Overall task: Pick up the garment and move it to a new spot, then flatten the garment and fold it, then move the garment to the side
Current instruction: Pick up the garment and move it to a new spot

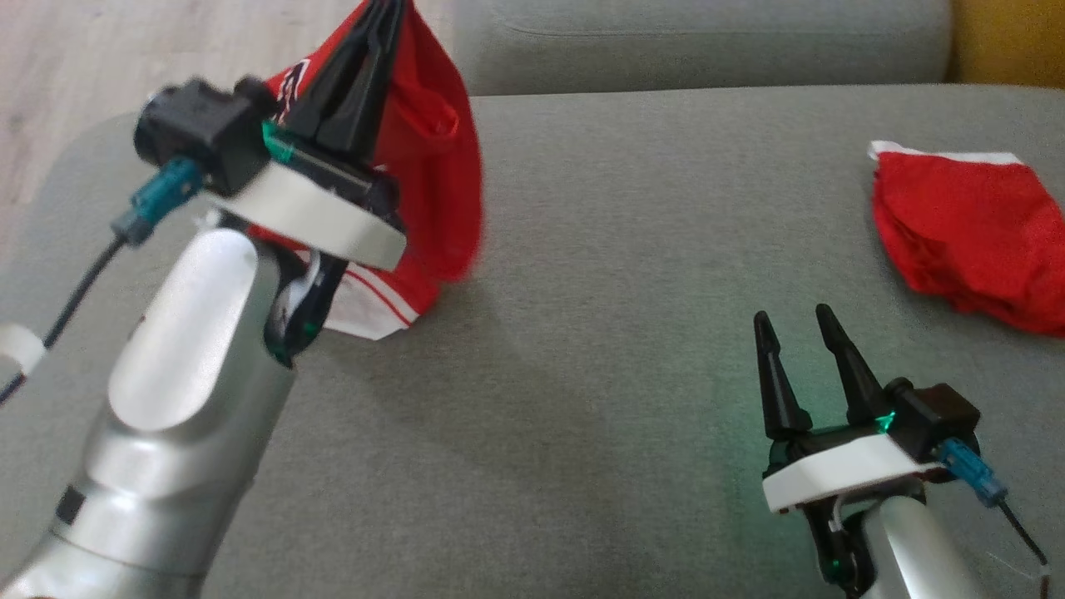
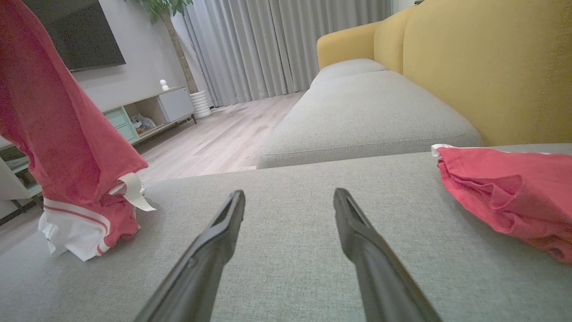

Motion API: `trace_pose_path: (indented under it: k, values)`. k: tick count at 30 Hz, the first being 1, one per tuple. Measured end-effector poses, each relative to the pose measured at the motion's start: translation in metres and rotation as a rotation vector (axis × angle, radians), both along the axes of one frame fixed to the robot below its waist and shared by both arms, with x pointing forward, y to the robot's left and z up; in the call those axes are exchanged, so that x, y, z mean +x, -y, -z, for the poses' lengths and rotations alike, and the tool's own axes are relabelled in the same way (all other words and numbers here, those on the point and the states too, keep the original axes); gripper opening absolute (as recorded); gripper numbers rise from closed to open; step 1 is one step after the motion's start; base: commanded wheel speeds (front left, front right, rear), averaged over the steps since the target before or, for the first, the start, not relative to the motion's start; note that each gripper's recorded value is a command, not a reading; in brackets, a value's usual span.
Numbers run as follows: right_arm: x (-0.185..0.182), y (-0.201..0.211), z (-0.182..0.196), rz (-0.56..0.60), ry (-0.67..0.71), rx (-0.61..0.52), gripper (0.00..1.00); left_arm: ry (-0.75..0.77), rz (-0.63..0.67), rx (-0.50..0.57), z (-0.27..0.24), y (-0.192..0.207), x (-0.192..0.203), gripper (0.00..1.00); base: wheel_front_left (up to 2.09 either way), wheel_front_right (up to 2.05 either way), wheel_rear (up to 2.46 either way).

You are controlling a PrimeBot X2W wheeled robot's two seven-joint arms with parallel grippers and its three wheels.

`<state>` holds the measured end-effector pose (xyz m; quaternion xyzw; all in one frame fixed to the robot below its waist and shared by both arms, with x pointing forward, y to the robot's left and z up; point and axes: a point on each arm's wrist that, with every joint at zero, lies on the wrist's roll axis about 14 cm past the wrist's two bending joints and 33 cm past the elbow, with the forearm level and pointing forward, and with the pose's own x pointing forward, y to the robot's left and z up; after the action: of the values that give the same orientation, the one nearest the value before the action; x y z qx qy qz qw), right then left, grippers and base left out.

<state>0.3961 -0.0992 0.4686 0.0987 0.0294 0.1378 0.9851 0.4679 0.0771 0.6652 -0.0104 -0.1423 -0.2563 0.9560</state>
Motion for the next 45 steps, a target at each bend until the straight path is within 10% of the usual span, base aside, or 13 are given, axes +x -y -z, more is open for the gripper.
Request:
trace_pose_path:
  k: [19,20,21,29,45]
  values:
    - [-0.020,0.072,-0.006,0.221,0.000,0.041,1.00,-0.009,0.423,0.043,-0.008,0.194,0.002,0.00,0.00,0.00,0.00]
    - [-0.021,0.075,-0.005,0.231,-0.002,0.039,1.00,-0.017,0.439,0.047,-0.004,0.202,0.002,0.39,0.00,0.00,0.00]
    - [-0.022,0.078,-0.005,0.240,-0.004,0.037,1.00,-0.027,0.449,0.059,0.003,0.208,0.004,1.00,0.00,0.00,0.00]
    - [-0.015,0.086,-0.004,0.259,-0.004,0.036,1.00,-0.083,0.417,0.073,0.040,0.198,0.026,1.00,0.00,0.00,0.00]
    - [0.010,0.053,-0.014,0.155,0.048,-0.006,1.00,-0.125,-0.061,0.025,0.090,0.010,0.028,1.00,0.00,0.00,0.00]
